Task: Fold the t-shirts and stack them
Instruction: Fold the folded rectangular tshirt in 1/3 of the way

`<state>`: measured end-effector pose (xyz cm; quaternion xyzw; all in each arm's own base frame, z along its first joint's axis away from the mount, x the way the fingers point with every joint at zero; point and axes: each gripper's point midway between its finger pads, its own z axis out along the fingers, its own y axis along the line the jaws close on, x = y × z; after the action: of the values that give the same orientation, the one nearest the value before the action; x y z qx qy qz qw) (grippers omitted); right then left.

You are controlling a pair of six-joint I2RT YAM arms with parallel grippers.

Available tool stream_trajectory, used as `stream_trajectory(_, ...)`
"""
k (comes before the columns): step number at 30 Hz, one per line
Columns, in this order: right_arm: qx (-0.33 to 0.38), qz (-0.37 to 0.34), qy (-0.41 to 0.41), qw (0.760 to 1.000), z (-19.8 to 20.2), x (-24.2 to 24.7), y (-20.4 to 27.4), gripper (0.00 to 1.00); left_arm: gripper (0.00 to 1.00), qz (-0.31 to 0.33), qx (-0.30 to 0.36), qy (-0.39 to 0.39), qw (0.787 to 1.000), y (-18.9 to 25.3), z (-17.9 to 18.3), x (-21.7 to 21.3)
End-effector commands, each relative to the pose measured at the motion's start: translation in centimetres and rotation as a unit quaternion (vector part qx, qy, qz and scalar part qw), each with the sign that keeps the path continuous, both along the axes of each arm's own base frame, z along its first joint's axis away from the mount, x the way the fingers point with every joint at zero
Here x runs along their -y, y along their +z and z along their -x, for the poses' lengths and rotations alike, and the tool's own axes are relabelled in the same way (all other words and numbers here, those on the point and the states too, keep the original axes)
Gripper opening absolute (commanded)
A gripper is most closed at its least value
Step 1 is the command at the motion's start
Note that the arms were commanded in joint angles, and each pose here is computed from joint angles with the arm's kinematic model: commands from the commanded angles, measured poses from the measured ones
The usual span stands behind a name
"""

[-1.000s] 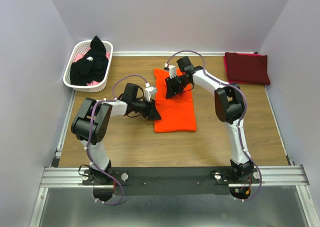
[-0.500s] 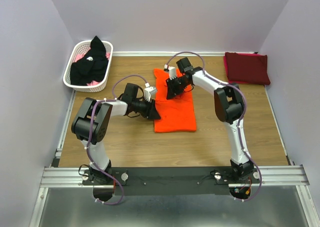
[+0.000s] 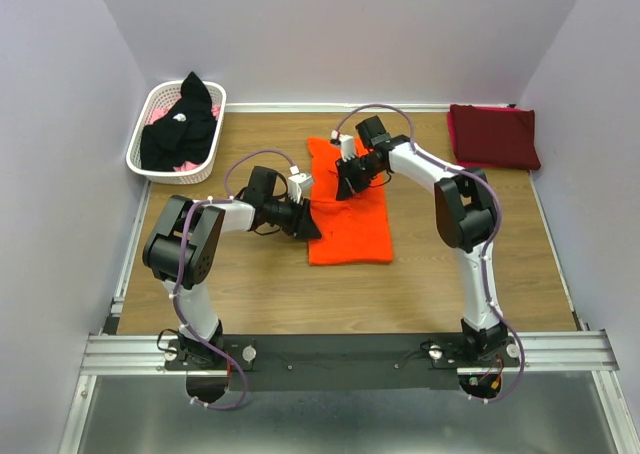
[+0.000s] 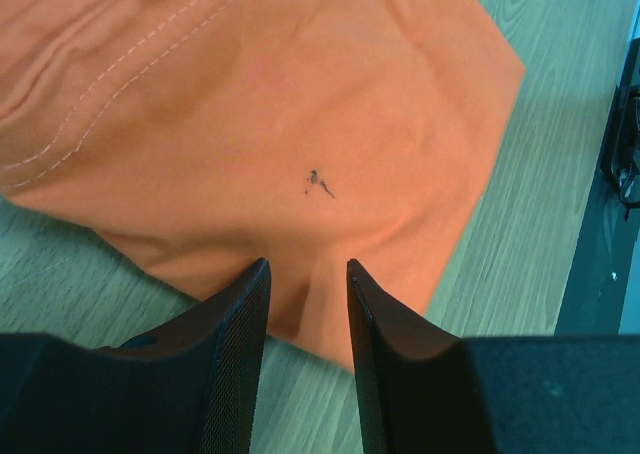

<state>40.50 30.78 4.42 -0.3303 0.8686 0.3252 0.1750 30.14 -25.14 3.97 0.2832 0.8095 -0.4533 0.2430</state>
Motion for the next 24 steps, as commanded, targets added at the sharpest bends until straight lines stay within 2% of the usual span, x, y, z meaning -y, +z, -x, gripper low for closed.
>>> stream_trajectory(1,0.03,0.004,0.013,0.999,0.5,0.3,1.5,0.01,0.44,-0.002,0.019,0.007,1.0,0.4,-0.5,-0.2)
stream_trajectory(11,0.048,0.036,0.003,0.998,-0.9,1.1,0.2,0.0,0.44,-0.002,0.023,0.007,1.0,0.6,-0.5,-0.2)
stream_trajectory(14,0.055,0.039,0.001,0.998,-1.3,1.0,0.1,0.0,0.41,0.006,0.043,0.003,0.999,1.7,-0.6,-0.3)
stream_trajectory(18,0.039,0.035,0.003,0.999,-1.2,0.8,-1.0,0.01,0.41,0.039,0.114,-0.004,0.993,5.8,-1.5,0.2)
stream_trajectory(24,0.03,0.034,0.005,0.999,-0.9,0.6,-1.6,0.0,0.41,0.05,0.117,0.004,0.992,6.9,-3.7,1.2)
